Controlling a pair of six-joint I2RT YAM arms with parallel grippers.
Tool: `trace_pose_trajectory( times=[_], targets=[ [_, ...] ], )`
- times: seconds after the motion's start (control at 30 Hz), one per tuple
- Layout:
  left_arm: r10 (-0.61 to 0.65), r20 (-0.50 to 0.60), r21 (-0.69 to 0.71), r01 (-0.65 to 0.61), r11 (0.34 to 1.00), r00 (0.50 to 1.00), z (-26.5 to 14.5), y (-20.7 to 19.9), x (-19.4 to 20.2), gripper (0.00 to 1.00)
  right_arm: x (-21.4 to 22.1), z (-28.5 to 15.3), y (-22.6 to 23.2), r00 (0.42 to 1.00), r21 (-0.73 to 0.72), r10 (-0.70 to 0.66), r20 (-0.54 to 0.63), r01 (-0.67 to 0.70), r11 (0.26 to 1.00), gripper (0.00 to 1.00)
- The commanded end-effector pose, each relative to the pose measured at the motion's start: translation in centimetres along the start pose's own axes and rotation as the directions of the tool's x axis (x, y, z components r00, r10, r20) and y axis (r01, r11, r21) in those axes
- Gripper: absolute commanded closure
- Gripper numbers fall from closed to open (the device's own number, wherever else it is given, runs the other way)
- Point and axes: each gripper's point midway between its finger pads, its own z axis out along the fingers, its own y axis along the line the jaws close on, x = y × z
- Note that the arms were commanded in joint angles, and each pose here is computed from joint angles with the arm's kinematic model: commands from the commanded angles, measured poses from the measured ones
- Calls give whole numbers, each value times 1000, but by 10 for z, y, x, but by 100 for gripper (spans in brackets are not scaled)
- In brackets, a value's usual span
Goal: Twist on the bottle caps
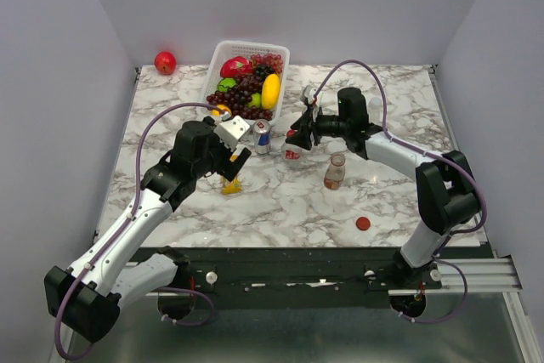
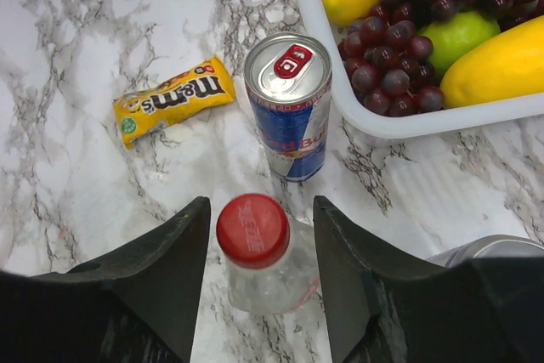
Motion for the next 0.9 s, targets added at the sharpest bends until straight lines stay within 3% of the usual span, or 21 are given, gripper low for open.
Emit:
trace_pose_trajectory(
  times=[0.0,0.17,0.3,0.43,0.53,0.67,0.87],
  targets=[
    [10,33,26,-11,1000,999,-1,-3,-5,1,-5,-3,-4,1000,29,-26,3,26,999,39],
    [17,50,46,-19,999,999,0,-7,-8,1,-21,-7,-7,998,49,-56,15,56,997,32],
    [14,75,89,-20,996,997,3,-16,-8,1,-86,-35,-1,984,107,-162,75,154,982,27],
    [-8,158,185,-22,983,987,6,-35,-18,1,-113,-72,7,975,205,-219,33,208,957,27],
    [-41,216,258,-17,966,976,9,-50,-24,1,-92,-96,19,976,229,-204,-82,218,949,25],
    [-75,255,304,-6,953,964,11,-60,-28,1,-23,-121,24,951,287,-63,-303,154,946,23],
    [-65,301,300,-29,954,952,4,-63,-32,1,26,-138,35,897,298,42,-441,101,949,17]
  ],
)
